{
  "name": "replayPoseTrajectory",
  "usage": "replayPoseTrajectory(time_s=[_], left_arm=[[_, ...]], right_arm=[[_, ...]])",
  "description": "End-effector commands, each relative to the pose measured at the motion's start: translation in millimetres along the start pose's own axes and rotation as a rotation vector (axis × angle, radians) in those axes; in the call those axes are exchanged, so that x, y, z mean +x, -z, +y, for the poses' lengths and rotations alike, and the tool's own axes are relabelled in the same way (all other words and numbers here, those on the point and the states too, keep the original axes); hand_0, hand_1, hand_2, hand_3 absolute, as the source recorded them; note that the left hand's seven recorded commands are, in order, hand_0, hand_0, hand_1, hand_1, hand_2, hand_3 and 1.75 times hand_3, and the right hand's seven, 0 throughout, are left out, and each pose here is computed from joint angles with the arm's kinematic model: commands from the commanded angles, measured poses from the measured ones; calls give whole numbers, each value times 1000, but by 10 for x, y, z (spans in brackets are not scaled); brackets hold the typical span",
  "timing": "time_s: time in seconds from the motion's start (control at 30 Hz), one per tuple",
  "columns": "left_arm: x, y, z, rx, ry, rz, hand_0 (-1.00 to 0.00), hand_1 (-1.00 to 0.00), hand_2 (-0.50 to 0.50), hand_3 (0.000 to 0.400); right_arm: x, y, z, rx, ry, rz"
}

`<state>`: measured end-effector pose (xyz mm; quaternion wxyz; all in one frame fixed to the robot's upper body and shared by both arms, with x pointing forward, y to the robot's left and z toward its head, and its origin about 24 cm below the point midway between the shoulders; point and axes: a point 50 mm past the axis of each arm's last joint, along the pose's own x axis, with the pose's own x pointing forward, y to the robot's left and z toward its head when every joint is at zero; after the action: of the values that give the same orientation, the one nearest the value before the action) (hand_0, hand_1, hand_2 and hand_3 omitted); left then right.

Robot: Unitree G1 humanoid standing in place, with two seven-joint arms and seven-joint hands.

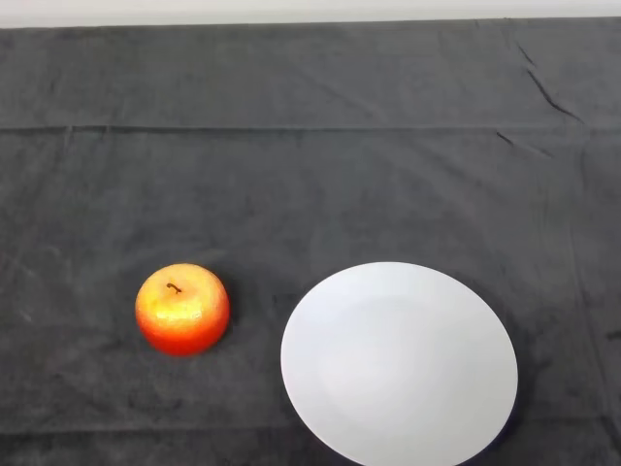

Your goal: Move the apple to the plate

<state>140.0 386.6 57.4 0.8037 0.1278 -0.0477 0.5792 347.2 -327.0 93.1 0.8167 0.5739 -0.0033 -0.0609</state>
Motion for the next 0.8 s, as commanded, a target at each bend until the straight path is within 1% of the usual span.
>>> replayPoseTrajectory(time_s=[0.03,0.43,0.8], left_arm=[[-14,-76,-35,19,33,-35,0,0,0,0],[-82,-252,-218,26,126,-73,0,0,0,0],[-228,-493,-501,35,223,-129,0,0,0,0]], right_arm=[[-60,-99,-48,4,-2,-41],[-60,-98,-48,3,-1,-41],[-61,-97,-48,2,-1,-41]])
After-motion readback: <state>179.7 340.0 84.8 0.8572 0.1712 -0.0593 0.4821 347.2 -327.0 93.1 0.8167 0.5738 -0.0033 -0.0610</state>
